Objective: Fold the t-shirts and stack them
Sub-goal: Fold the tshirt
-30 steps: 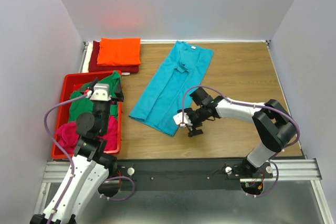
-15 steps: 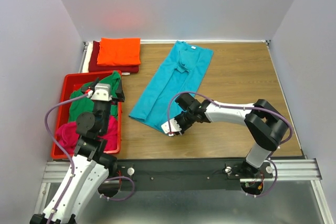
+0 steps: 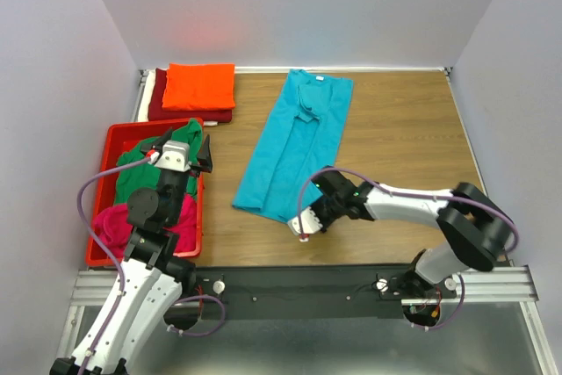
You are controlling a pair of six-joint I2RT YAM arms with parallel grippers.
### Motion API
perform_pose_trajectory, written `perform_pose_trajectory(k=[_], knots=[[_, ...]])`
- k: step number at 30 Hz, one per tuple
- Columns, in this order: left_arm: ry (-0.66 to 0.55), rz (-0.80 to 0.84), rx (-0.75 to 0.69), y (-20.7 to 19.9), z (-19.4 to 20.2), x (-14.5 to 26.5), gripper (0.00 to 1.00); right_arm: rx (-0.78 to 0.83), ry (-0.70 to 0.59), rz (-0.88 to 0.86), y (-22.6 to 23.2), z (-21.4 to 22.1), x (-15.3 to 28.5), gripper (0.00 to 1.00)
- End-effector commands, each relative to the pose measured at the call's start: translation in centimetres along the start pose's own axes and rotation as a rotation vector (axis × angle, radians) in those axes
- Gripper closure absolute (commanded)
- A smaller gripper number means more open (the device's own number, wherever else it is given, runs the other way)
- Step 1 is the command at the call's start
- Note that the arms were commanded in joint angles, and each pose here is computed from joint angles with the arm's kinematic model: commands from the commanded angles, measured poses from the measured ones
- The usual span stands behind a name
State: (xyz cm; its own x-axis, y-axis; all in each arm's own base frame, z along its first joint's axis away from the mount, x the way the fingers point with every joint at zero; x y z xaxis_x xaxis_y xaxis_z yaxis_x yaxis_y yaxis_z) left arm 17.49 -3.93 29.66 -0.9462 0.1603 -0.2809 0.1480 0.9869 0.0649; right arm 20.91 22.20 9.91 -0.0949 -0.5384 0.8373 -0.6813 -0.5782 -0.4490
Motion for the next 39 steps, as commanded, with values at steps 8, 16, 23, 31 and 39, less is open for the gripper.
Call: perform_pose_trajectory(k=[8, 16, 23, 31, 39], knots=[[-0.052, 0.349, 0.012, -2.9, 0.0, -0.9, 0.11, -0.227, 0.324, -0.153, 8.9, 7.6, 10.2, 0.78], [-0.031, 0.641, 0.009, -6.7, 1.1, -1.4, 0.12, -0.509, 0.243, 0.084, 7.8, 7.8, 14.6, 0.38], [0.075, 0.978, -0.118, -13.6, 4.9, 1.2, 0.14, -0.695, -0.021, 0.046, 9.0, 5.7, 12.6, 0.34], [0.183, 1.221, -0.302, -19.1, 8.0, 4.9, 0.15, -0.715, -0.086, -0.052, 10.4, 6.0, 10.0, 0.26], [0.347, 1.331, -0.463, -21.3, 12.0, 6.1, 0.20, -0.695, 0.023, -0.055, 11.9, 7.6, 8.2, 0.27]])
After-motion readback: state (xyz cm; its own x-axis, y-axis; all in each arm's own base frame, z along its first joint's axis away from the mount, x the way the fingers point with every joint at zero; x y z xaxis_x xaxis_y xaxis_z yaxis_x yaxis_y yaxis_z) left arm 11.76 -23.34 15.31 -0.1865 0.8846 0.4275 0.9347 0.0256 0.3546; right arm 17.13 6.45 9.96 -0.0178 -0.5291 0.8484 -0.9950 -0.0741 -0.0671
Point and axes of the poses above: each gripper's point midway between its finger pads, its own x axis back along the fingers, its own y axis along the line the jaws close on, z = x × y, the point moved 10 cm from there along x, back along the fingers, and after that the axes turned 4 degrees about x, right-handed, at the moved point
